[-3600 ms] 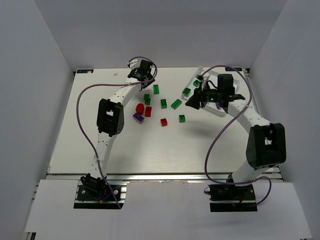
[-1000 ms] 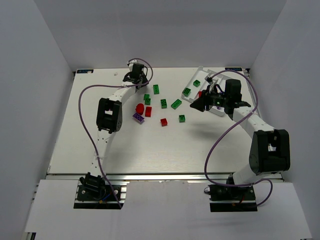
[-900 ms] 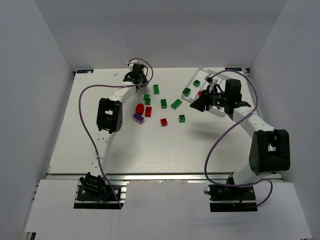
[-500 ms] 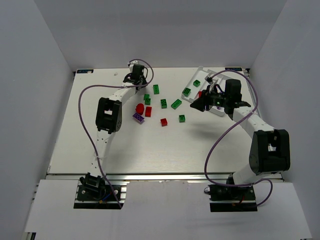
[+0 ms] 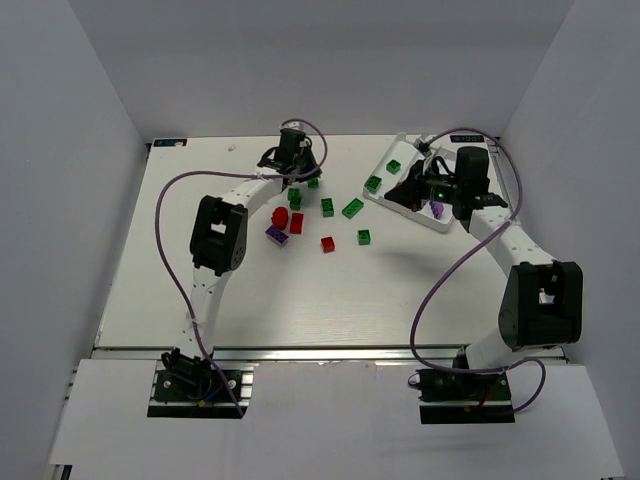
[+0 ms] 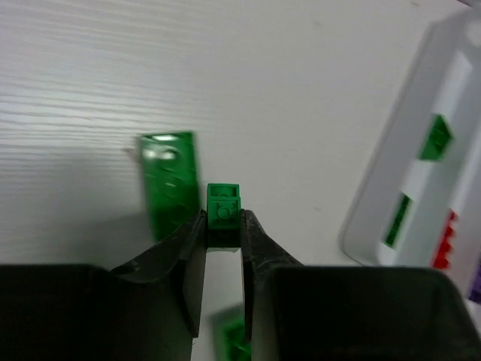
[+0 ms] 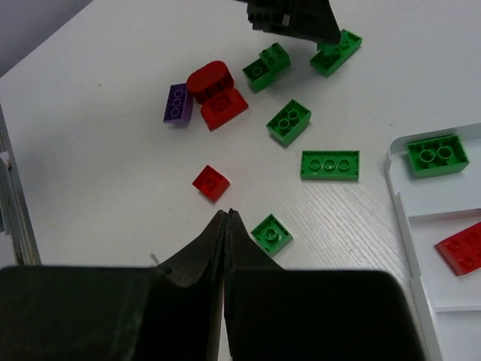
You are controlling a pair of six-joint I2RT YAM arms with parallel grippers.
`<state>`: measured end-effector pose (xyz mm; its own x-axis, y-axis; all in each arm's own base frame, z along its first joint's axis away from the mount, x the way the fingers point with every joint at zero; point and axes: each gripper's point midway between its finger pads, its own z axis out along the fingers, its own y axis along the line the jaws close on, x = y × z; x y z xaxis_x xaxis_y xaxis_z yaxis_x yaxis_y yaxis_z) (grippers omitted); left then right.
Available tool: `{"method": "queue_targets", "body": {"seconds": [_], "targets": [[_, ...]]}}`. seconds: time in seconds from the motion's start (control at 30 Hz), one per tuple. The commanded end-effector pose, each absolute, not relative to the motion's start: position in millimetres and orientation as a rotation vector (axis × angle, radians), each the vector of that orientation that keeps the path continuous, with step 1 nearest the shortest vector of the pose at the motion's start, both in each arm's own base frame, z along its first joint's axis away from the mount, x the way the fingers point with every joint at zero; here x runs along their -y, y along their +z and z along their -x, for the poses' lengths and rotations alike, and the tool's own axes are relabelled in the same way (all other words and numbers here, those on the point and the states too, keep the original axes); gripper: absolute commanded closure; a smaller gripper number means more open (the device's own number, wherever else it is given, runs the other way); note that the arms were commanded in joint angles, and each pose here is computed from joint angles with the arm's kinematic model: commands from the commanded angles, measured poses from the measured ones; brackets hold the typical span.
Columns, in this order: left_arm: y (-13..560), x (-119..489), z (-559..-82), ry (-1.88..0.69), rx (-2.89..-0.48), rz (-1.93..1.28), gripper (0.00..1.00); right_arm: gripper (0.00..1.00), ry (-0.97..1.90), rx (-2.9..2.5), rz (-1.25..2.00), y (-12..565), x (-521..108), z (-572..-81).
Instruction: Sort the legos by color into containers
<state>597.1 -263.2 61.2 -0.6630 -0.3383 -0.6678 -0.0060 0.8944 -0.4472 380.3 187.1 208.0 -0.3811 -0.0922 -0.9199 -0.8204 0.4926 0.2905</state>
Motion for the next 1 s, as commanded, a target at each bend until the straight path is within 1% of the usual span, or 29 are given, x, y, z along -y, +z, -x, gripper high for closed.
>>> {"method": "queue_targets", "body": {"seconds": [0.0, 0.2, 0.4, 0.47, 0.5, 0.57, 0.6, 0.67, 0.83, 0.93, 0.97], "targets": [[160.5, 325.0, -573.1, -0.785, -2.089, 0.110, 1.00, 1.00, 0.928, -1.700, 0.777, 255.0, -179.2, -385.0], [174.9, 392.2, -540.0, -0.960, -2.062, -0.004, 1.00, 1.00, 0.888, -1.700, 0.733, 267.6, -159.4, -390.0], [154.1, 435.8, -527.2, -1.024, -2.083, -0.023, 1.00, 1.00, 0.873, -1.724, 0.707, 266.1, -147.1, -385.9], [156.9, 445.5, -529.4, -1.023, -2.063, -0.015, 0.99, 1.00, 0.869, -1.729, 0.708, 265.6, -145.7, -383.4], [145.7, 449.0, -531.7, -1.018, -2.075, 0.003, 0.98, 1.00, 0.872, -1.735, 0.707, 264.1, -145.6, -382.7], [153.4, 458.7, -536.1, -1.021, -2.042, 0.015, 0.96, 1.00, 0.876, -1.739, 0.706, 262.8, -145.8, -381.0], [141.1, 459.1, -541.6, -0.997, -2.049, 0.050, 0.96, 1.00, 0.882, -1.744, 0.706, 262.0, -146.1, -379.9], [148.1, 463.2, -549.1, -0.998, -2.017, 0.081, 0.95, 1.00, 0.884, -1.745, 0.707, 261.1, -146.2, -378.7], [131.6, 463.3, -563.6, -0.970, -1.994, 0.167, 0.93, 0.99, 0.890, -1.745, 0.712, 261.1, -146.7, -377.5], [125.2, 463.7, -568.7, -0.966, -1.990, 0.199, 0.88, 0.98, 0.900, -1.744, 0.712, 261.2, -147.6, -377.2], [115.2, 465.2, -568.7, -0.961, -2.004, 0.202, 0.86, 0.97, 0.901, -1.741, 0.713, 262.1, -147.8, -376.9]]}}
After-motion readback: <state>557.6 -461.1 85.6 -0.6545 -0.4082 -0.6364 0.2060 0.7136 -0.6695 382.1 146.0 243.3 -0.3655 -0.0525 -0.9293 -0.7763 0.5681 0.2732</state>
